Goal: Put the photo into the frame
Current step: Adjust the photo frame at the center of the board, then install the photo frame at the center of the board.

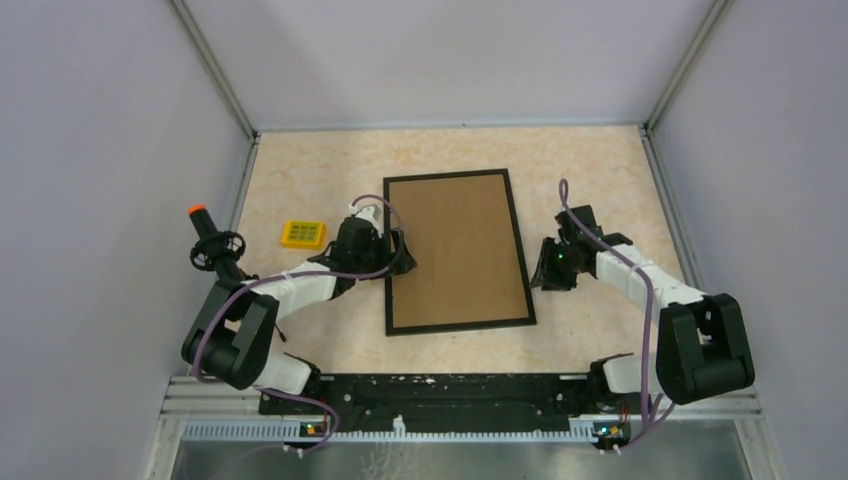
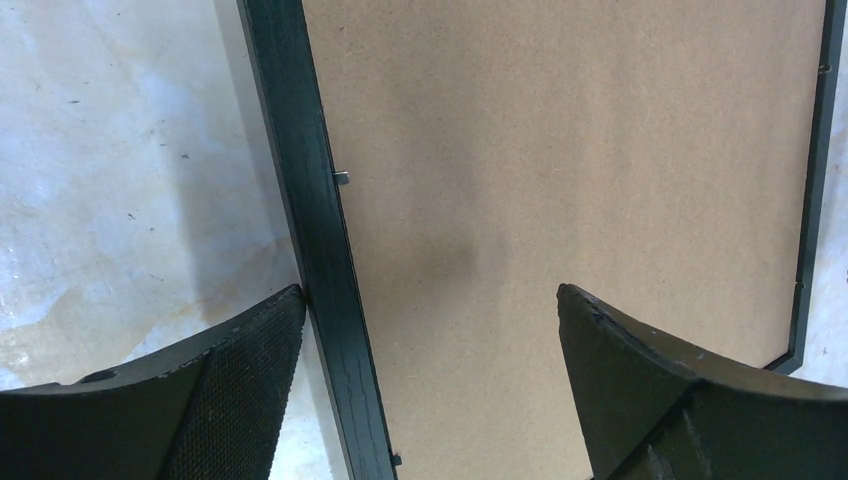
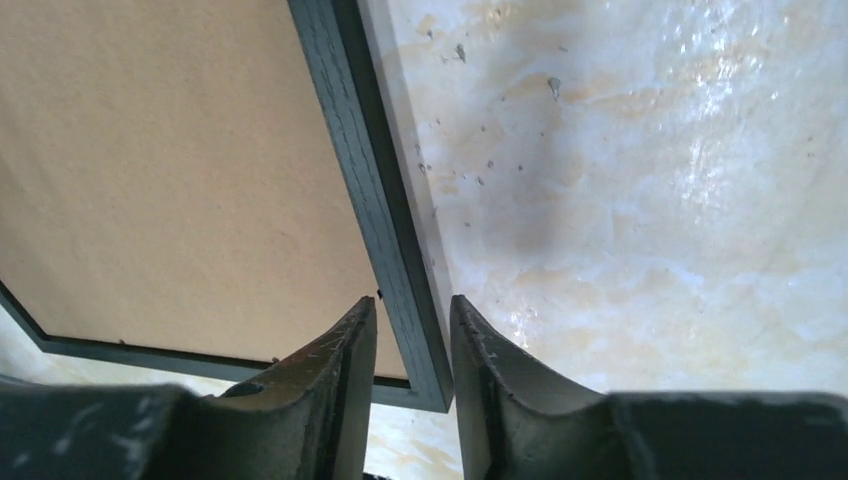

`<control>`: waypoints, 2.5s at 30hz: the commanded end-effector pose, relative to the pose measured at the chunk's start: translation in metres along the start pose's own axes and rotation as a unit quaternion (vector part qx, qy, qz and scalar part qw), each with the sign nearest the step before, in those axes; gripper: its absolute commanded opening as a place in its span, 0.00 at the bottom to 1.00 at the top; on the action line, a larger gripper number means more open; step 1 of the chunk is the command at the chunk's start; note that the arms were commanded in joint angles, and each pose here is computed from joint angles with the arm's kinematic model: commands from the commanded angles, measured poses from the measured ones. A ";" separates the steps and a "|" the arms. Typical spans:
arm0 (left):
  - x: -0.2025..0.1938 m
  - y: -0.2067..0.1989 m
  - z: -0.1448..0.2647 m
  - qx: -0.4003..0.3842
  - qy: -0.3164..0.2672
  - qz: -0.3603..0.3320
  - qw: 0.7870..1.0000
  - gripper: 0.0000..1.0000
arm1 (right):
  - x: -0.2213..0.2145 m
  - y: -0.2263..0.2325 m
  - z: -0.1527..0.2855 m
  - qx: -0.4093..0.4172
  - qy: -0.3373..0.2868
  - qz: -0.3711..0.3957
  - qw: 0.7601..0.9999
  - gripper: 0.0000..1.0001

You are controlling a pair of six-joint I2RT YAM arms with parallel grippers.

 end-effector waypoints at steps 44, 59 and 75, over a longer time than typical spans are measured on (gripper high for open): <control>-0.042 -0.012 0.016 -0.076 -0.001 0.106 0.991 0.99 | -0.064 0.023 -0.066 -0.083 -0.008 -0.038 0.996 0.25; 0.007 -0.011 0.017 -0.035 -0.034 0.044 0.998 0.98 | 0.078 0.065 -0.004 0.070 -0.038 0.035 0.996 0.45; 0.003 0.003 -0.002 -0.024 -0.019 0.053 0.998 0.98 | 0.129 0.047 -0.072 0.044 -0.031 0.025 0.998 0.24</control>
Point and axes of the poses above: each gripper's point midway between its finger pads, its own z axis back along the fingers, its own y axis along the line the jaws close on, x = y × z, the point moved 2 cm from there along z, back along the fingers, and after that the axes turned 9 degrees about -z, right-handed, at the moved point
